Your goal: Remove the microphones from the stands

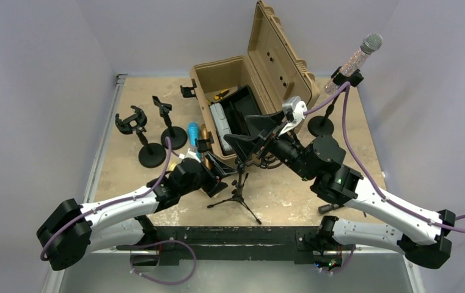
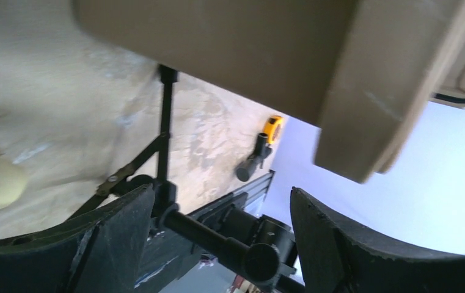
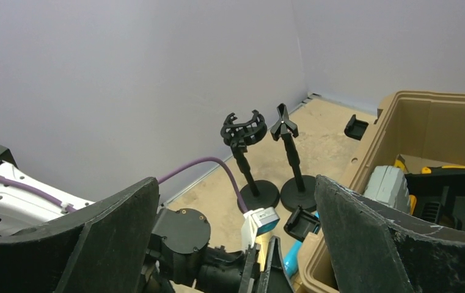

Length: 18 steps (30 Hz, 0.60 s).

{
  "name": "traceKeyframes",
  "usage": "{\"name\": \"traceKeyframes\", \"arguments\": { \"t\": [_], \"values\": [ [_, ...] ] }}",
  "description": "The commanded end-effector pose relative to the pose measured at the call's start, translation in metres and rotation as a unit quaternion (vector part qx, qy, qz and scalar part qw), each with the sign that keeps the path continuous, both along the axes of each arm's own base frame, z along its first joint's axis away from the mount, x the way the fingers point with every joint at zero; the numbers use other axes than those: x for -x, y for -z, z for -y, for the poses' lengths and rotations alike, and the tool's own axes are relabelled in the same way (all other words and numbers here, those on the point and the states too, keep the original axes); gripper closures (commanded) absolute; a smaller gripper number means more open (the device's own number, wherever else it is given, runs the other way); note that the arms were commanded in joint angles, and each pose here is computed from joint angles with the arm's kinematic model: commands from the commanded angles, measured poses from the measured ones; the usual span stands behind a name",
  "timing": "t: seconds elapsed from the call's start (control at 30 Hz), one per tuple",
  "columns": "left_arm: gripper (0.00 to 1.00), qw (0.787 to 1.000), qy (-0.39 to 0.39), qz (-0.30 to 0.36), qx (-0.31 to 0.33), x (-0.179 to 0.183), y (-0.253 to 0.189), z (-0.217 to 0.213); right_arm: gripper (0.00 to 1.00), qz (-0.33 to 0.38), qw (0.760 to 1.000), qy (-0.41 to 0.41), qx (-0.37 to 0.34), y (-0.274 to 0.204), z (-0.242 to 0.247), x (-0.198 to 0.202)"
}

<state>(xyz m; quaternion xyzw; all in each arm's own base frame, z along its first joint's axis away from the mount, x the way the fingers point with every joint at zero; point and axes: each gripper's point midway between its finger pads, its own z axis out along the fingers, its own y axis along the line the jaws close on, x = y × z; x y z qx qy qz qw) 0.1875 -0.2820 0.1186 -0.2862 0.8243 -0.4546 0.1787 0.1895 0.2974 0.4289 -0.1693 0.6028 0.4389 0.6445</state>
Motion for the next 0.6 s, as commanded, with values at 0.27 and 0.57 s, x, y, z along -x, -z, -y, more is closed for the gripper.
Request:
{"name": "traceKeyframes", "arguments": {
  "t": [0.27, 0.57],
  "values": [
    [0.32, 0.988, -0.003, 0.082, 0.133, 0.007, -0.043, 0.025, 0.03, 0.007, 0.999, -0.005, -0.032, -0.017, 0.002, 0.003],
    [0.5, 0.989, -0.001, 0.074, 0.126, 0.014, -0.042, 0.027, 0.03, 0.011, 1.0, -0.006, -0.027, -0.015, 0.0, 0.002]
  ]
}}
